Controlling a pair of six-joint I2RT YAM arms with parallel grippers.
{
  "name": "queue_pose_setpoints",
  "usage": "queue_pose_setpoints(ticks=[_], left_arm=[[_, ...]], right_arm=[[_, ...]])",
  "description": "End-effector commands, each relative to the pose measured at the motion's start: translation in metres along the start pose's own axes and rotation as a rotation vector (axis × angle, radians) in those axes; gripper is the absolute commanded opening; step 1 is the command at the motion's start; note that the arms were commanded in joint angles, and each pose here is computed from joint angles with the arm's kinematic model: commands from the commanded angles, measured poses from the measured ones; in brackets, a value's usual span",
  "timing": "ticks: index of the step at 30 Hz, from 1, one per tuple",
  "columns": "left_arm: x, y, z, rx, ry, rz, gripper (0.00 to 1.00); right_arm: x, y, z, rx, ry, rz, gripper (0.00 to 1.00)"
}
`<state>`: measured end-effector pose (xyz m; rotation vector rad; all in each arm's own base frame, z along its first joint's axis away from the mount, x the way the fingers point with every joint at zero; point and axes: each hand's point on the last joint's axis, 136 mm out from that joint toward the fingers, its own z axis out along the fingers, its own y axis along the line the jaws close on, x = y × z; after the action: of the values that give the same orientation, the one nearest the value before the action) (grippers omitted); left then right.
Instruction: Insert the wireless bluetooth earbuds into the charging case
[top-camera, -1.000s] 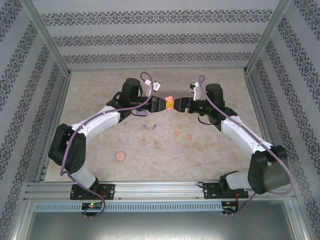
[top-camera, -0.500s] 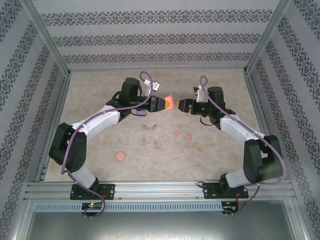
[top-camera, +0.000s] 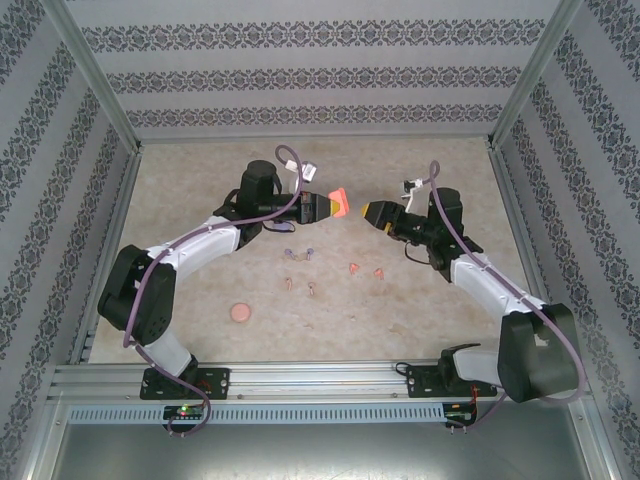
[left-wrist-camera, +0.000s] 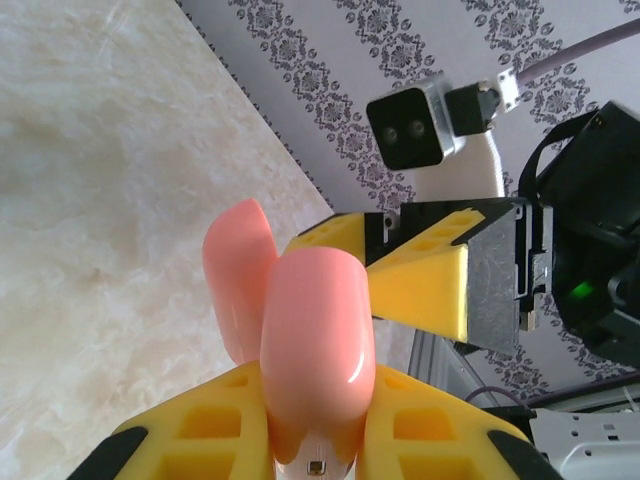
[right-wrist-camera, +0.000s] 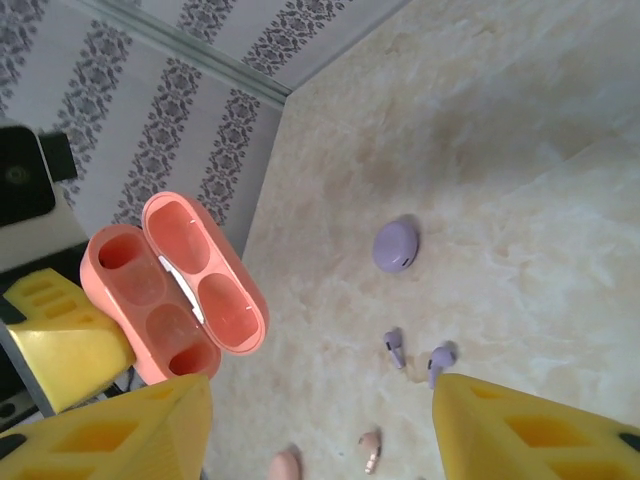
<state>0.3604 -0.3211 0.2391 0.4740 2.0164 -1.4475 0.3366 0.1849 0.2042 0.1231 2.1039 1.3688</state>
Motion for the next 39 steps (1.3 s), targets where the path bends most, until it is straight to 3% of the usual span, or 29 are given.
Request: queue_pose_setpoints(ticks=[1,14,39], left_arm=[[-0.026,-0.022,-0.006,0.062,-0.114,0.043,0.00],[-0.039,-0.027,-0.008,0.118,-0.213,0.032,0.00],[-0.032,-0.019,-0.003,0.111,-0.201,0.020,0.00]], right_arm=[[-0.008,0.028,0.005,-0.110,-0.035,0.055,0.59],[-0.030,0.042,0.025,-0.182,-0.097,0.168,0.49],[-0.043,0.057,0.011,-0.244,-0.161,0.197,0.44]])
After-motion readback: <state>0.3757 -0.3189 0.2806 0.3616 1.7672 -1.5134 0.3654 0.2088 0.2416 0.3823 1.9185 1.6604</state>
